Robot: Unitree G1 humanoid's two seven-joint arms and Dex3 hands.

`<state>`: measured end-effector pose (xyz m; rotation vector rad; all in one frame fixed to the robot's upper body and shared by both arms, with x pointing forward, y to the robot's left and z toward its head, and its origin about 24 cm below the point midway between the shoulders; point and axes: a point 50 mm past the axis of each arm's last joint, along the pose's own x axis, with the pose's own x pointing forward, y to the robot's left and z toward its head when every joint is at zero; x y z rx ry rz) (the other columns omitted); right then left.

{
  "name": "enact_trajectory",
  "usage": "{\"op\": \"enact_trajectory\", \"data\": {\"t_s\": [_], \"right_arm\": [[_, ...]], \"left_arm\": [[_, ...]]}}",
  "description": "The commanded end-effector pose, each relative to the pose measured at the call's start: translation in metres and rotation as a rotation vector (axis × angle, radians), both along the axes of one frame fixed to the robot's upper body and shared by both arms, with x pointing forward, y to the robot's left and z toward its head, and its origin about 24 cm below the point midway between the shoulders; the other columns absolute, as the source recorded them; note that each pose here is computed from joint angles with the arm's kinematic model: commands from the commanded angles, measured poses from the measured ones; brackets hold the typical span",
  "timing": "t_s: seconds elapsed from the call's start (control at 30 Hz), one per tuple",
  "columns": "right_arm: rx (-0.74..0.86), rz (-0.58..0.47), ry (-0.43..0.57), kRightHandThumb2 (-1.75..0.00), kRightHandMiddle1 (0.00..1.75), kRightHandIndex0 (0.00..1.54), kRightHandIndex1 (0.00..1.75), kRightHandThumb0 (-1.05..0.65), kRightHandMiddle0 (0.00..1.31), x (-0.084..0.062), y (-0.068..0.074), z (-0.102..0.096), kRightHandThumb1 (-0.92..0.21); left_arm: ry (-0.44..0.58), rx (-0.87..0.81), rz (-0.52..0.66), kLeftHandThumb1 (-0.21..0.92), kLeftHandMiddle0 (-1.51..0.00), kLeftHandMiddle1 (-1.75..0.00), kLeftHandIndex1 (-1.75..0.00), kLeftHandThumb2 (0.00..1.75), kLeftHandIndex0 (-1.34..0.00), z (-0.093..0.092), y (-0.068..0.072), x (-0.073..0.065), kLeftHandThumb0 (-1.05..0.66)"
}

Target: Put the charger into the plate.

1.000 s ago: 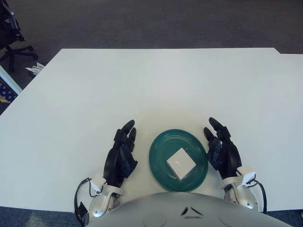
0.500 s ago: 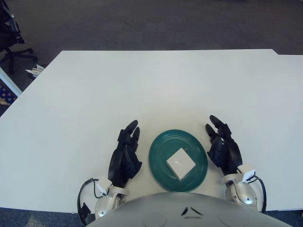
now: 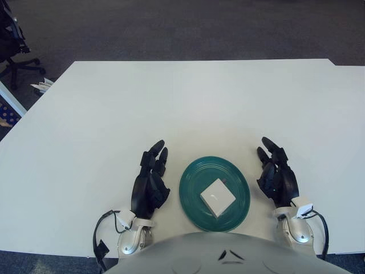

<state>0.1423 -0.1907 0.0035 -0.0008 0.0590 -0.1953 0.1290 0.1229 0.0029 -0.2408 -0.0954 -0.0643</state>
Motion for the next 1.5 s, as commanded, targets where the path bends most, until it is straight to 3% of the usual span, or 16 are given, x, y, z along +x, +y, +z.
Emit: {"op": "enact_trajectory", "data": {"t_s": [0.0,0.5,0.63,0.93,1.47], "right_arm": [[0.042,-0.043,0.141,-0.91,0.71,0.32,0.03,-0.89,0.00,-0.013,-0.002,-0.024,-0.92],[0.030,-0.060,0.182,-0.91,0.76,0.36,0.03,-0.91,0.02,-0.012,-0.002,-0.027,-0.92],[0.023,-0.051,0.190,-0.91,0.76,0.36,0.02,-0.91,0.02,-0.013,-0.001,-0.029,-0.92],[0.022,-0.031,0.182,-0.91,0.77,0.35,0.01,-0.90,0.02,-0.012,0.002,-0.028,-0.92],[0.043,-0.007,0.183,-0.92,0.77,0.32,0.00,-0.87,0.02,-0.010,0.007,-0.027,-0.92]], "left_arm": [[0.113,0.015,-0.012,0.92,-0.31,0.00,-0.79,0.95,0.00,-0.018,-0.001,-0.008,-0.96],[0.127,0.025,-0.039,0.92,-0.26,0.00,-0.72,0.97,0.00,-0.013,-0.015,-0.009,-0.94],[0.104,0.039,-0.031,0.92,-0.26,0.00,-0.70,0.97,0.00,-0.010,-0.010,-0.005,-0.94],[0.146,-0.013,-0.029,0.92,-0.28,-0.01,-0.73,0.97,0.00,-0.010,-0.016,-0.008,-0.92],[0.132,-0.035,0.025,0.92,-0.31,-0.01,-0.83,0.92,0.00,-0.006,-0.010,-0.005,-0.92]]}}
